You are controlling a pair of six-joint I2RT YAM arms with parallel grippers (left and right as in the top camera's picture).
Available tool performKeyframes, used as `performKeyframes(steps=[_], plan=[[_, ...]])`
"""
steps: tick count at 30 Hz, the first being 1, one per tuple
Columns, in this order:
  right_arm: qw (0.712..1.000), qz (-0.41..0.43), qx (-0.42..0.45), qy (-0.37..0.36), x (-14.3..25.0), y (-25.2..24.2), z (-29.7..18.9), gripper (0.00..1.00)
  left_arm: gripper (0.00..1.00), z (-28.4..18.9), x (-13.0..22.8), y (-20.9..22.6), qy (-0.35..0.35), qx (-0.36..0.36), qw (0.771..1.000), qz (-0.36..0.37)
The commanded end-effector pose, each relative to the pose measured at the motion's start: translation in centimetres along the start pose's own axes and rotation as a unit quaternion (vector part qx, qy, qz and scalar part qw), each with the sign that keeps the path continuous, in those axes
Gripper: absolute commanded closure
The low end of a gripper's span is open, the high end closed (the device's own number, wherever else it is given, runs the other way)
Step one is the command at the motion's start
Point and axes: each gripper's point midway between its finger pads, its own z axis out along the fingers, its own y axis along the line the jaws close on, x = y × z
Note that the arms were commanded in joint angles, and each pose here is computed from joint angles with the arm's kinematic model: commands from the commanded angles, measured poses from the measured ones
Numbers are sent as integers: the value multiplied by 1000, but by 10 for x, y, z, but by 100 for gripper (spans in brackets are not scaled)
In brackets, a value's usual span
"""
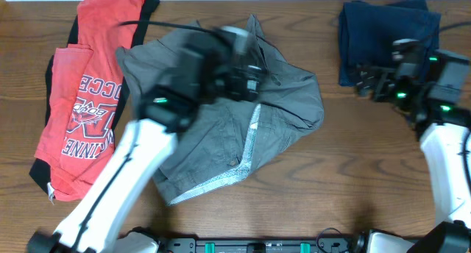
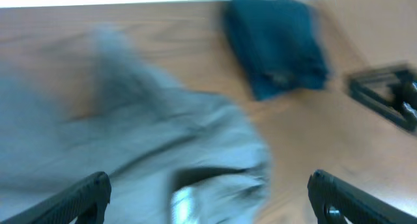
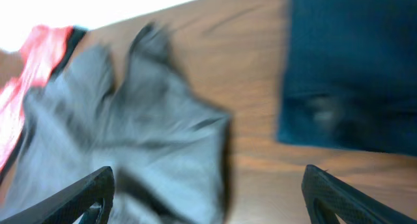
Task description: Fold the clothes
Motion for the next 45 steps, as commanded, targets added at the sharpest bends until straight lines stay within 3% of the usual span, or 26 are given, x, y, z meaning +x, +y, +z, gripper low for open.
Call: performKeyframes(steps=[1, 12, 17, 21, 29, 32, 37, 45], plan=[[994, -95, -56, 29, 14, 54, 12, 9, 2, -12, 10, 59, 20, -92, 995, -25], [965, -233, -32, 112, 82, 141, 74, 1, 2, -17, 45, 128, 90, -164, 977, -98], [955, -269, 32, 119, 108, 149, 118, 1, 2, -15, 49, 137, 98, -176, 974, -105], [952, -272, 24, 138, 130, 154, 138, 2, 2, -16, 51, 139, 101, -181, 973, -104], [954, -249, 49, 161, 140, 141, 138, 35, 2, -18, 53, 142, 104, -192, 970, -103], [952, -241, 66, 175, 144, 130, 135, 64, 2, -18, 53, 142, 104, -192, 970, -103], [950, -206, 120, 203, 147, 108, 117, 95, 2, -18, 53, 142, 104, -192, 970, -104], [957, -150, 139, 207, 129, 116, 38, 99, 2, -18, 53, 142, 104, -192, 970, -103]])
